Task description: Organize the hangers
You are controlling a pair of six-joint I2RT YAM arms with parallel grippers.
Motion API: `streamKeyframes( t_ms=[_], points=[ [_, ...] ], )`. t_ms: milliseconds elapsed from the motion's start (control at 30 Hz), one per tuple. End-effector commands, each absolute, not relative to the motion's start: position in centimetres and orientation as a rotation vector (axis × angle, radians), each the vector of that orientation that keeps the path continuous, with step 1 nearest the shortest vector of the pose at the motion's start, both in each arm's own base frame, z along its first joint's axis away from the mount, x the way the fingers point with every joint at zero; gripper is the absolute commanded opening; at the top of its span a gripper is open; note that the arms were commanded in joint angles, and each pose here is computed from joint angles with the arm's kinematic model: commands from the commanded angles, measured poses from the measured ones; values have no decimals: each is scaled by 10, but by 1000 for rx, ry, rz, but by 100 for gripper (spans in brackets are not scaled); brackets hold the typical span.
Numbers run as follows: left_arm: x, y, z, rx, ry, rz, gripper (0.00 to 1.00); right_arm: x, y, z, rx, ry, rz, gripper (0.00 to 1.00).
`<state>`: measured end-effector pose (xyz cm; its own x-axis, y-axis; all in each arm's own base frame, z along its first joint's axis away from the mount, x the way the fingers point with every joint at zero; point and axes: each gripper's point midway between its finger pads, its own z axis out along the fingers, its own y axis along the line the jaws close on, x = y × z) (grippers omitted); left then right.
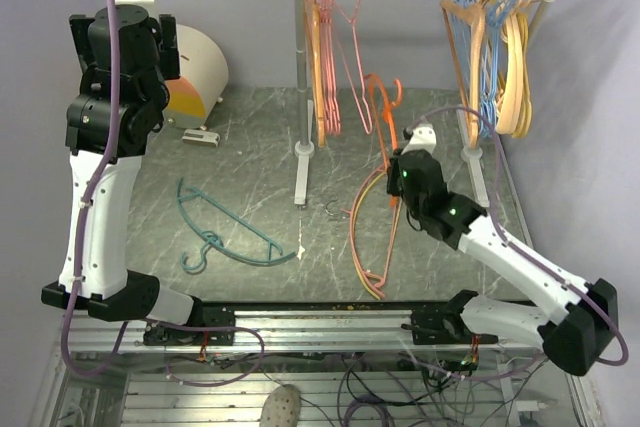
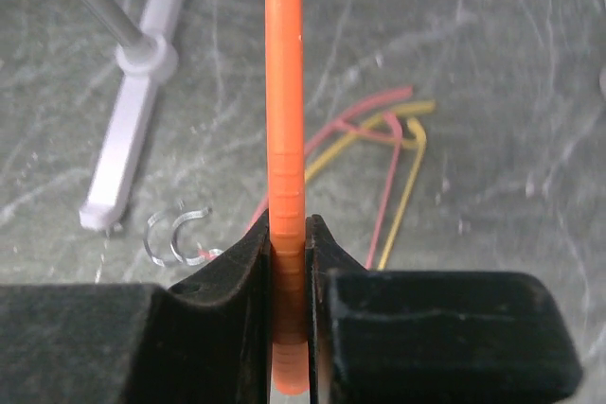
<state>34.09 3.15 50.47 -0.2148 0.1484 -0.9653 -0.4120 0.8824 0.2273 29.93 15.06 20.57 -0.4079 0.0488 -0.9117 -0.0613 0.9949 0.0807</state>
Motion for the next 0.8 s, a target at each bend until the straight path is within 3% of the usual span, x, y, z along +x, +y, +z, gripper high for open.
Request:
streamKeyframes(
  t_ms=[0,200,767],
  points=[
    [337,35,504,-195,1722,517,99,340,178,276,-188,1804,192,0],
    [342,37,498,-186,1741,507,98,371,189,321,-213,1744,185,0],
    [356,39,481,-150,1795,495,97,414,223,371,-252,1684,194,0]
  ],
)
